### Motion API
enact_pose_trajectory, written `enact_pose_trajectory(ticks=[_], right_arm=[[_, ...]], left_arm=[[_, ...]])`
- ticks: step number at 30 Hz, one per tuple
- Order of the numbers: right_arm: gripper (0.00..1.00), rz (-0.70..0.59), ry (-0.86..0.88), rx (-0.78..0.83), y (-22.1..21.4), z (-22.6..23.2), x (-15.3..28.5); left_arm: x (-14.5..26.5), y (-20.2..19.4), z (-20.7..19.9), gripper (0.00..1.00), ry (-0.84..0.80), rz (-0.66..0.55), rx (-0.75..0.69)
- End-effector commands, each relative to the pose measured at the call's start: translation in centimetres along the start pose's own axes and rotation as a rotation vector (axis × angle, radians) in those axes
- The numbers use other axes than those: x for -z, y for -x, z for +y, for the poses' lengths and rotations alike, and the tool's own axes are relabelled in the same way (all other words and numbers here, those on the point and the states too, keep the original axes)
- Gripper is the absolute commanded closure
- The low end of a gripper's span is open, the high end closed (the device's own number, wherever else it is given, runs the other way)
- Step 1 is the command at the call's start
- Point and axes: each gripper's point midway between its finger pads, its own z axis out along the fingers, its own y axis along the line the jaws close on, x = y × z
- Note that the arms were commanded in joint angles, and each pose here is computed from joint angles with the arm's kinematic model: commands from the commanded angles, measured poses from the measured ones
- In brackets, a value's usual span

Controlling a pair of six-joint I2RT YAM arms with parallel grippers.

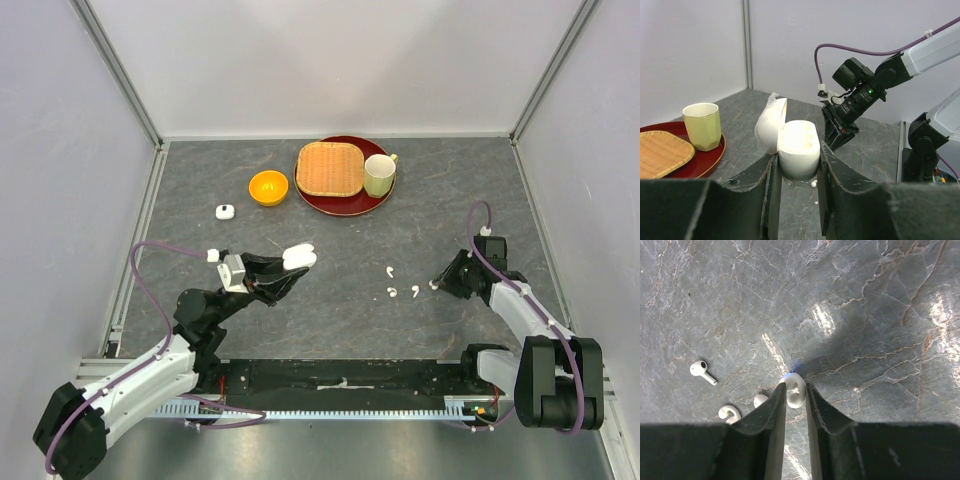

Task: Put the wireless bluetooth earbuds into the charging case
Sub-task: Pick up the earbud from the center of the board.

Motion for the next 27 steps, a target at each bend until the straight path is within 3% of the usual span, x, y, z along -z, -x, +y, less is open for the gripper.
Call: enact_pose_trajectory(ticks=[1, 11, 21, 23, 27], right_arm=[[0.73, 0.006, -0.007, 0.013, -0.5, -0.6, -0.2], [0.78, 0.026, 0.019, 0.022, -0.8, -0.2, -0.4], [0.92, 0.013, 0.079, 0.068, -0.5, 0.8, 0.0], [0.99, 0.002, 0.104, 0.079, -0.3, 1.3, 0.3], [1.00, -0.029, 0.177, 0.099, 0.3, 2.9, 1.4]], left_arm=[[-0.6, 1.9, -0.1, 0.98, -0.002, -0.057, 0.010], [-0.6, 1.8, -0.1, 0.98, 0.002, -0.056, 0.015], [-0.6, 1.5, 0.0, 0.98, 0.005, -0.048, 0.022], [-0.6, 1.5, 0.0, 0.98, 0.004, -0.046, 0.020], [-0.5, 1.5, 0.0, 0.98, 0.005, -0.048, 0.021]])
